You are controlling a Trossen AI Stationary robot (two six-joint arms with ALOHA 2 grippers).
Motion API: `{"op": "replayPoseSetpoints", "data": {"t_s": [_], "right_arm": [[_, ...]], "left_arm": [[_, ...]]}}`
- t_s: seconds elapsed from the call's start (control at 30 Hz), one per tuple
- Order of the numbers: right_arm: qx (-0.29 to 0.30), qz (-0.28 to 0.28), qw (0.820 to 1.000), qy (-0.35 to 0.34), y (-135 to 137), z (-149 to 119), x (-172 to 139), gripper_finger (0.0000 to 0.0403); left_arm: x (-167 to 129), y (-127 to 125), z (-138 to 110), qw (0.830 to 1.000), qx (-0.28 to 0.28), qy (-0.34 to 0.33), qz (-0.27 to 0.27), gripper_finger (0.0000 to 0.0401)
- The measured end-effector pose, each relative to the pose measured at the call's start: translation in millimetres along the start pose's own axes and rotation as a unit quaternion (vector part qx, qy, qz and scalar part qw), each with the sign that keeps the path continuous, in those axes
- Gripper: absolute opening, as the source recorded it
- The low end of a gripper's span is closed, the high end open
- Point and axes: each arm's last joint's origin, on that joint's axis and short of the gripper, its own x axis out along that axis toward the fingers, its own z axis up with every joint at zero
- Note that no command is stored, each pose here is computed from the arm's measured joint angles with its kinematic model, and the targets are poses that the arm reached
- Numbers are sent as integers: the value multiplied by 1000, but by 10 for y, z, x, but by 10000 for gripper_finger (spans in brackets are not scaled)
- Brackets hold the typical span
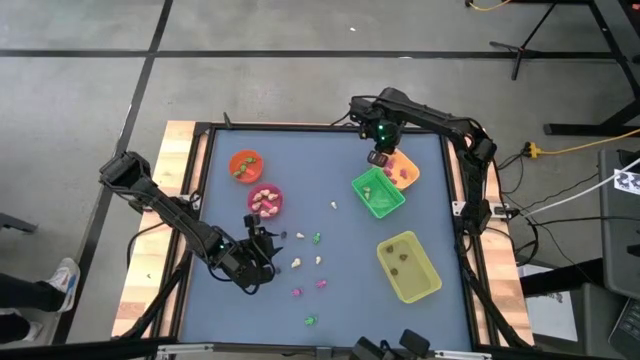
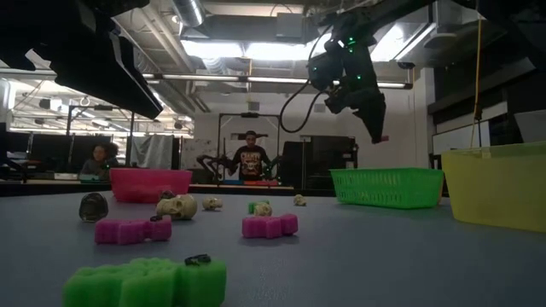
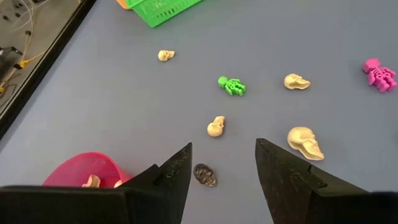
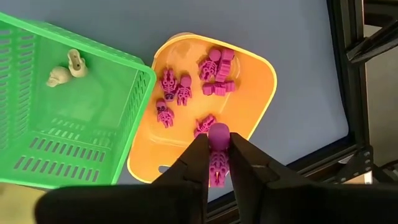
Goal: Sort Halloween decoration
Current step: Put the pink skeleton toy into the yellow bin, then put the white skull toy into the green bin
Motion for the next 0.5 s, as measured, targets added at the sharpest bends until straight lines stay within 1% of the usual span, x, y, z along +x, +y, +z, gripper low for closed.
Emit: {"op": "replayPoseSetpoints", "data": {"t_s": [0.1, 0.33, 0.4, 0.5], "right_arm": [[9, 0, 1000, 0, 0, 0, 0, 72], [14, 0, 1000, -1, 0, 1, 0, 169], [14, 0, 1000, -2, 0, 4, 0, 187], [15, 0, 1000, -4, -1, 7, 0, 205]], "left_arm": [[0, 0, 0, 1000, 0, 0, 0, 160], [0, 0, 1, 1000, 0, 0, 0, 160], [0, -1, 0, 1000, 0, 0, 0, 160], [0, 0, 1, 1000, 0, 0, 0, 160]]}}
